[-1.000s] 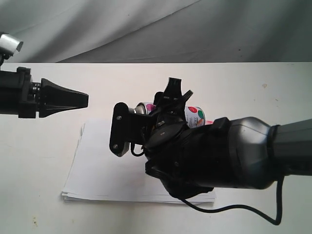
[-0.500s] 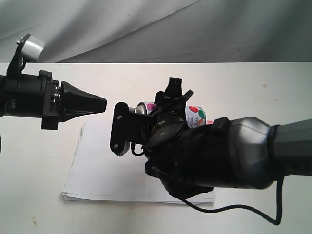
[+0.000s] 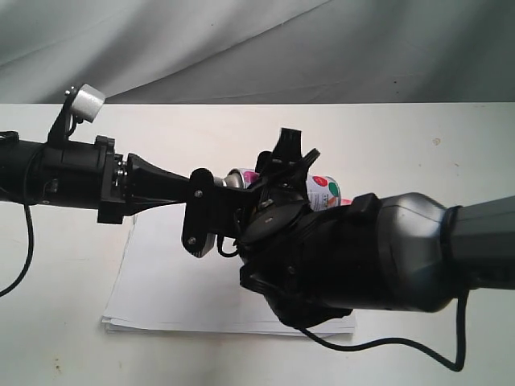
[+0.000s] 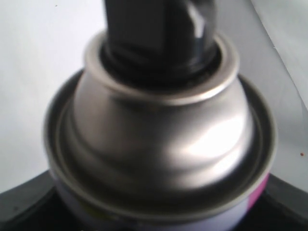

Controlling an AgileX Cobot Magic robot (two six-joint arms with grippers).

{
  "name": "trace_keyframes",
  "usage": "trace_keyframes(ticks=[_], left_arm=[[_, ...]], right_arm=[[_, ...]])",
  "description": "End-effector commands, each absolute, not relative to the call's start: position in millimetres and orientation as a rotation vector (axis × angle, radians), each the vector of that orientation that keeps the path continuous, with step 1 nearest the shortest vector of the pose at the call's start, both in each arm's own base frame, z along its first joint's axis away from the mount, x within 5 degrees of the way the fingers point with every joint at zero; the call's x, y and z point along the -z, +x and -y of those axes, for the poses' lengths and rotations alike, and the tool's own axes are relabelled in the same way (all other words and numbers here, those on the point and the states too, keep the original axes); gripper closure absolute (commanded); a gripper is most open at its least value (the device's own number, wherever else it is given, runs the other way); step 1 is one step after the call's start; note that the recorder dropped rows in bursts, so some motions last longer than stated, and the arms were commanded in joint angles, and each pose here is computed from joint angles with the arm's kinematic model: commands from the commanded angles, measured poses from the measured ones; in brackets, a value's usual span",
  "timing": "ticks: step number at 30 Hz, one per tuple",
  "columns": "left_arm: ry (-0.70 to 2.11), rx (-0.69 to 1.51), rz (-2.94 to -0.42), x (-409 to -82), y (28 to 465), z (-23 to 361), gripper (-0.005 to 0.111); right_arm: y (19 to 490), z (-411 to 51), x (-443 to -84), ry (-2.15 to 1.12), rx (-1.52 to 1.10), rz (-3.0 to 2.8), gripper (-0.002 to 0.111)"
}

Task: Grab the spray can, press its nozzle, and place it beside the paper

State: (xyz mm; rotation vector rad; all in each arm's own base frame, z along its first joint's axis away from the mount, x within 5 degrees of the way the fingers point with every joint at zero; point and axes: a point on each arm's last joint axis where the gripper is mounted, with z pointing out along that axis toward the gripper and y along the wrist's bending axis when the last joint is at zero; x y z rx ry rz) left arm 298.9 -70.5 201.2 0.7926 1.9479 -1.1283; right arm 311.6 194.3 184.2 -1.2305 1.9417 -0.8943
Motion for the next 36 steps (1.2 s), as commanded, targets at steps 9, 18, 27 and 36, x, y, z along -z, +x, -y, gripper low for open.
trace_keyframes(ticks=[9, 18, 27, 36], left_arm=[[0.75, 1.139, -1.943, -190.7, 305.3, 71.9, 0.107], [0.743, 1.155, -1.914, -193.5, 305.9, 73.9, 0.107], [0.8, 1.069, -1.964, -186.7, 305.9, 92.1, 0.107], [0.817, 1.047, -1.945, -199.6, 317.7, 94.4, 0.107]], right_arm=[[313.1, -194.8, -192.4, -1.206, 0.923, -1.916, 0.108], [313.1, -195.5, -192.1, -1.211, 0.914, -1.914, 0.108], [313.8, -198.8, -193.1, -1.248, 0.908, -1.87, 0.108], [313.7, -203.0, -191.7, -1.282, 0.859, -1.851, 0.108]])
